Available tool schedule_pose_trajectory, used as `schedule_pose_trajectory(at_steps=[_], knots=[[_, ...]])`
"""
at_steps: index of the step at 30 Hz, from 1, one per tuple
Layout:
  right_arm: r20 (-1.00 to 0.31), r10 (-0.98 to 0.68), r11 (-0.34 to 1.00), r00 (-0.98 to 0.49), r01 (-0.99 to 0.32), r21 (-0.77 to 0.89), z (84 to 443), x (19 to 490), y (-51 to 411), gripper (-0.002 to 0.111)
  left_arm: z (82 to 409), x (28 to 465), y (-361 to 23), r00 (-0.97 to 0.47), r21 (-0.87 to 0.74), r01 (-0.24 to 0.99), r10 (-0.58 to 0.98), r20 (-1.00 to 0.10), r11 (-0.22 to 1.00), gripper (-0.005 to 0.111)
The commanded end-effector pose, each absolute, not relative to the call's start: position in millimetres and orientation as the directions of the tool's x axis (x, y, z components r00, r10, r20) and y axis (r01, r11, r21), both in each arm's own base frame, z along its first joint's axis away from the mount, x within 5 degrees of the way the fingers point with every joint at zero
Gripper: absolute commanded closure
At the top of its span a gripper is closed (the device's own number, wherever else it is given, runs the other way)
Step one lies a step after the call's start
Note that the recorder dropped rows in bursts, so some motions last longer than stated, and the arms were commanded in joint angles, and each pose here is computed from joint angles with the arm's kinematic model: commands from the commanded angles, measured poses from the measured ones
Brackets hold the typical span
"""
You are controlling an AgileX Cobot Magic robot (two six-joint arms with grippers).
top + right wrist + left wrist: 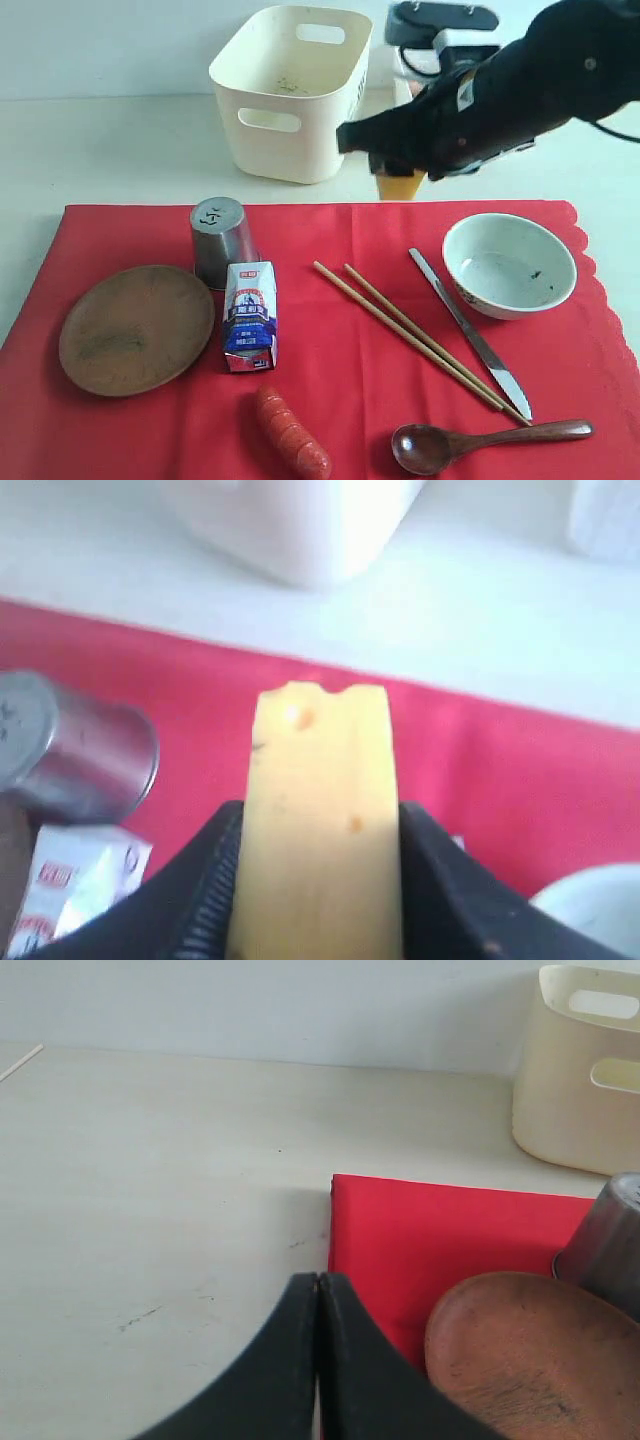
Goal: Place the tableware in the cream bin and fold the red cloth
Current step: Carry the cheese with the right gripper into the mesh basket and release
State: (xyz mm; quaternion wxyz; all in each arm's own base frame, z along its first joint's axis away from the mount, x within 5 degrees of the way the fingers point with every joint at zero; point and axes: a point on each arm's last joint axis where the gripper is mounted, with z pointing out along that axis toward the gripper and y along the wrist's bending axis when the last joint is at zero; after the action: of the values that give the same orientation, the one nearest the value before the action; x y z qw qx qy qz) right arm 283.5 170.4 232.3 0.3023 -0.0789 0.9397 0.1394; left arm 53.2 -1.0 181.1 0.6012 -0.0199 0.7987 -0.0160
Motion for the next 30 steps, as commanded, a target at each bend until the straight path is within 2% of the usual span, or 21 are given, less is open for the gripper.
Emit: schedule_pose_trajectory(at_steps=[1, 6, 15, 23, 30], knots=[[-0.681, 0.006, 0.961, -0.732, -0.184, 0.207, 244.2, 319.7, 148.1, 0.108, 181.4, 53.3, -1.2, -0.263, -0.044, -0.006, -0.044, -0.964, 0.999, 0.105], [-0.704, 0.088, 0.973, -0.705, -0.091, 0.212, 238.8, 362.2, 121.8, 0.108, 181.4, 53.3, -1.2, -0.263, -0.044, -0.006, -0.044, -0.964, 0.999, 0.105], [-0.737, 0.138, 0.978, -0.662, -0.024, 0.205, 216.6, 434.0, 100.3, 0.108, 181.4, 53.3, -1.2, -0.263, -0.044, -0.006, -0.044, -0.964, 0.999, 0.105], [-0.772, 0.153, 0.979, -0.616, -0.014, 0.205, 201.7, 480.2, 95.6, 0.108, 181.4, 53.3, -1.2, -0.263, -0.044, -0.006, -0.044, -0.964, 0.999, 0.105], [-0.79, 0.16, 0.977, -0.593, -0.017, 0.21, 195.5, 501.8, 98.5, 0.108, 181.4, 53.3, -1.2, -0.263, -0.044, -0.006, -0.044, -0.964, 0.999, 0.105]])
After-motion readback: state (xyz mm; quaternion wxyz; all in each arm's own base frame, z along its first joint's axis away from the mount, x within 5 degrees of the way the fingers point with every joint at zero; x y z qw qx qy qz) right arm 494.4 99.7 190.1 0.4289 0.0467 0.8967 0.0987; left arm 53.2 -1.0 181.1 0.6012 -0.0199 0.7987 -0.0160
